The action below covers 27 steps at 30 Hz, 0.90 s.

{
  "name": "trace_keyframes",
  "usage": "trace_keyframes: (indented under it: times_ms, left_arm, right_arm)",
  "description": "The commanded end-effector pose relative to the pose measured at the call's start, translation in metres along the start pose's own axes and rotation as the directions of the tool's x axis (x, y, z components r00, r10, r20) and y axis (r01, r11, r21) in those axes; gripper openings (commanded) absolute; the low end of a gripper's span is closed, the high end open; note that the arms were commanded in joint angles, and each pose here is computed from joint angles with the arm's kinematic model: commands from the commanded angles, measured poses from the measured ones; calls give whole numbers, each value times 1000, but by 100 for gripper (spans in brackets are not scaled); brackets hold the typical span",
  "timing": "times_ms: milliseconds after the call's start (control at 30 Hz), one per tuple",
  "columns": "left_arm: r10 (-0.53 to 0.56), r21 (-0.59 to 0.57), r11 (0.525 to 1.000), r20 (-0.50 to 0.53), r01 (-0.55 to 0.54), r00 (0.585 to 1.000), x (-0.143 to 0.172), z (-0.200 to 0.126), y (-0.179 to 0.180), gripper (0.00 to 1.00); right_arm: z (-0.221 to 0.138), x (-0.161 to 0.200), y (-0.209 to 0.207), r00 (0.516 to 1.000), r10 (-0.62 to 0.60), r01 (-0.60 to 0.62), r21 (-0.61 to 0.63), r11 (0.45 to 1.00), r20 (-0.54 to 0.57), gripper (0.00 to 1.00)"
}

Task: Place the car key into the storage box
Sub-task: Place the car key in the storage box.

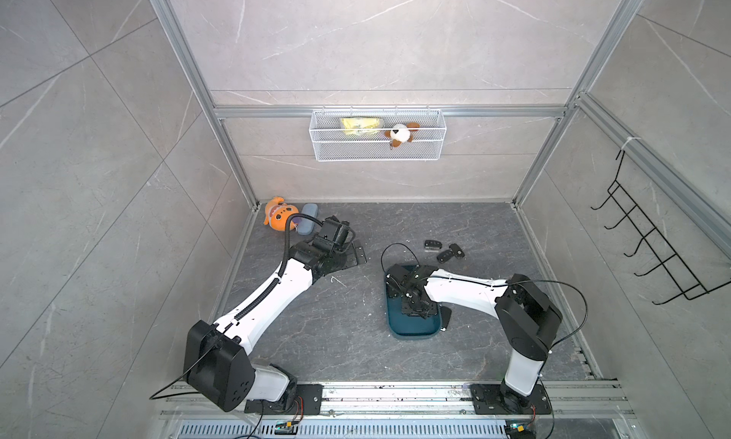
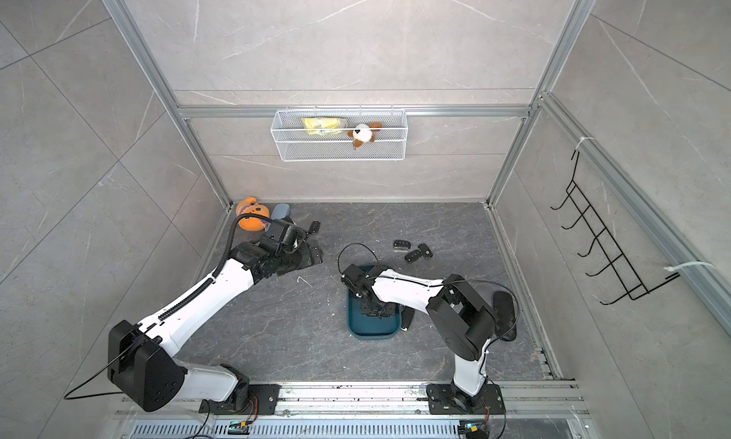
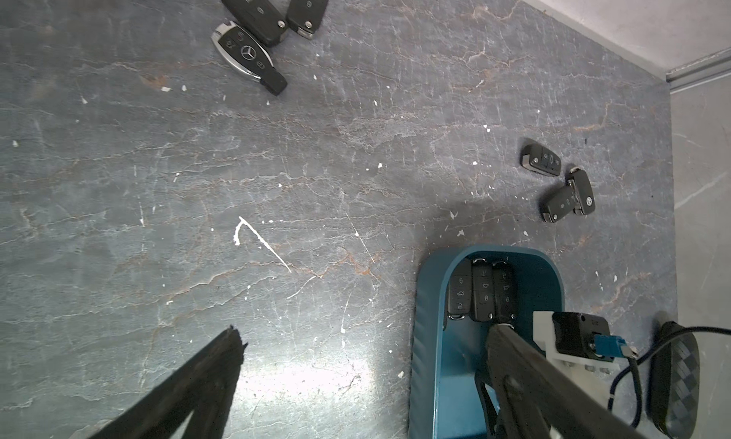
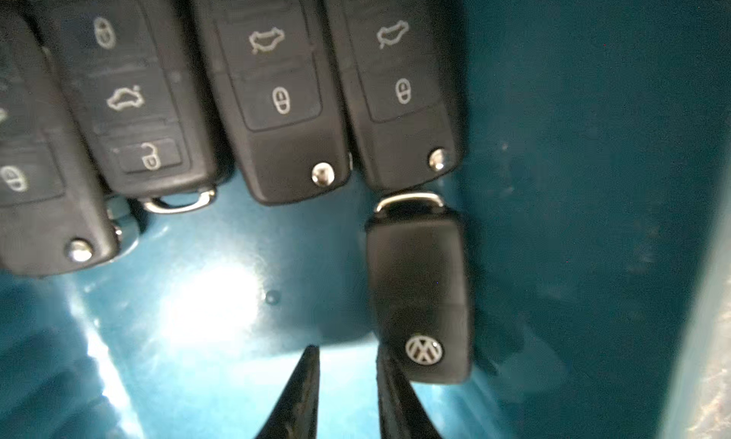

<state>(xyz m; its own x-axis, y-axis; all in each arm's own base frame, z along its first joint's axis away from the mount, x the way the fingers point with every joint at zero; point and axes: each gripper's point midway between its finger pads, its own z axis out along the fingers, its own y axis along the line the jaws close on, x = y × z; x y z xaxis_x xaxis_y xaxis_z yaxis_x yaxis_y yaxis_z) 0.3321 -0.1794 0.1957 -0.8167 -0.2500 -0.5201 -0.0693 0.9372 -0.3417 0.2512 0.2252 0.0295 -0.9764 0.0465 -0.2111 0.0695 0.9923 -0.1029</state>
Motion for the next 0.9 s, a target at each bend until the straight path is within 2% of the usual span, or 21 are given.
trace_keyframes:
  times_ms: [0,200,300,533,767,867]
  left_arm:
    - [-7,-17,1000,9,7,1000,-1,-6,6,100]
    - [-8,-49,999,4,8,1000,-8,2,13,100]
    - [-10,-71,997,0,10,1000,-14,9,17,100]
    - [61,-102,993,28,-58,998,-43,31,16,97]
    - [120,-124,986,36,-114,992,-78,68,12,91]
    - [148,-129,981,43,-142,988,-94,84,9,87]
  right_arm:
    - [-3,-3,-1,1000,-5,5,-4,1000,19,29]
    - [-30,-19,13,995,-22,33,-113,993,96,37]
    - [-50,-30,22,988,-26,55,-188,981,154,44]
    - [-98,-53,34,957,-18,118,-329,937,291,75]
    - [-132,-70,36,923,16,160,-423,892,383,99]
    - [-143,-75,38,910,29,178,-454,873,413,99]
